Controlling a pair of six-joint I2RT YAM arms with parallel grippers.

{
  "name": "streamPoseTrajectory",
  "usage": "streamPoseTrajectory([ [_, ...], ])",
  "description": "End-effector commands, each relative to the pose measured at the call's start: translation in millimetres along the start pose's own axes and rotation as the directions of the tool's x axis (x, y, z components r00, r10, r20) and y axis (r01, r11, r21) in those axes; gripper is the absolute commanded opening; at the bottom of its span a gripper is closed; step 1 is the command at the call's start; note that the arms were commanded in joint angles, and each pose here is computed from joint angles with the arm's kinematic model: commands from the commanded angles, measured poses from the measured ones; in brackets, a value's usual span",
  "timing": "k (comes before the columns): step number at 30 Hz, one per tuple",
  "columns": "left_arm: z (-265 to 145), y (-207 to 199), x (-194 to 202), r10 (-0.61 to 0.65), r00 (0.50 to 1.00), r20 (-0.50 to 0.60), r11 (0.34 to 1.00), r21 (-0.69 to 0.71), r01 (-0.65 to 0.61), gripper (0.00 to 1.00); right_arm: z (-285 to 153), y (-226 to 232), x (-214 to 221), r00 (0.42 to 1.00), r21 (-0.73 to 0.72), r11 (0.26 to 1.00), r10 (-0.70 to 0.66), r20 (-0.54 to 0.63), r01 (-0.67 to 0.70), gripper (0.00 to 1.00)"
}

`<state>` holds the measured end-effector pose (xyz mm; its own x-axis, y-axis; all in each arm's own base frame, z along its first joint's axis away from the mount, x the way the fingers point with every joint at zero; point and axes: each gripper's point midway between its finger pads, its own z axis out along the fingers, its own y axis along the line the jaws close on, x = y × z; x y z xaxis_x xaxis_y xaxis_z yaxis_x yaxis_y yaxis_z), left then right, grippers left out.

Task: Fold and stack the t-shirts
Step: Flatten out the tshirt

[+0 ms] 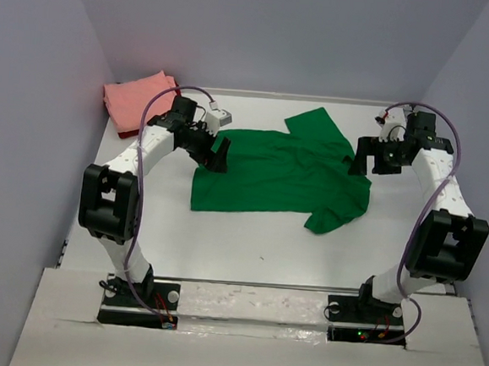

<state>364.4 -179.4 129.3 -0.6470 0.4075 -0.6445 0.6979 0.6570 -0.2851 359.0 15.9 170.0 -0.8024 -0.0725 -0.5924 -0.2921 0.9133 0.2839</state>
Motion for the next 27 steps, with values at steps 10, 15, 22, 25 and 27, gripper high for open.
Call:
streamPoseTrajectory([
  [10,10.5,-6.3,-34.6,0.023,1.000,0.022,0.994,0.109,-0.025,0.99,22.0,-15.6,-13.8,0.993,-0.077,0.995,-0.066,-0.102,0.058,1.00],
  [15,29.5,-0.2,-58.8,0.051,0.998,0.042,0.993,0.103,-0.055,0.99,49.3,-22.7,-40.6,0.989,-0.087,0.989,-0.125,-0.076,0.118,1.00],
  [22,62.2,-8.5,-65.3,0.102,0.993,0.055,0.989,0.100,-0.107,0.99,76.9,10.6,-71.6,0.954,-0.152,0.943,-0.300,-0.008,0.295,1.00],
  [25,75.7,-6.5,-53.3,0.087,0.996,-0.010,0.989,0.122,-0.085,0.99,96.5,19.8,-56.7,0.939,-0.223,0.924,-0.335,-0.077,0.311,1.00],
  [27,85.1,0.2,-48.0,0.074,0.997,-0.031,0.991,0.113,-0.071,0.99,102.8,25.5,-56.6,0.934,-0.254,0.914,-0.347,-0.085,0.316,1.00],
])
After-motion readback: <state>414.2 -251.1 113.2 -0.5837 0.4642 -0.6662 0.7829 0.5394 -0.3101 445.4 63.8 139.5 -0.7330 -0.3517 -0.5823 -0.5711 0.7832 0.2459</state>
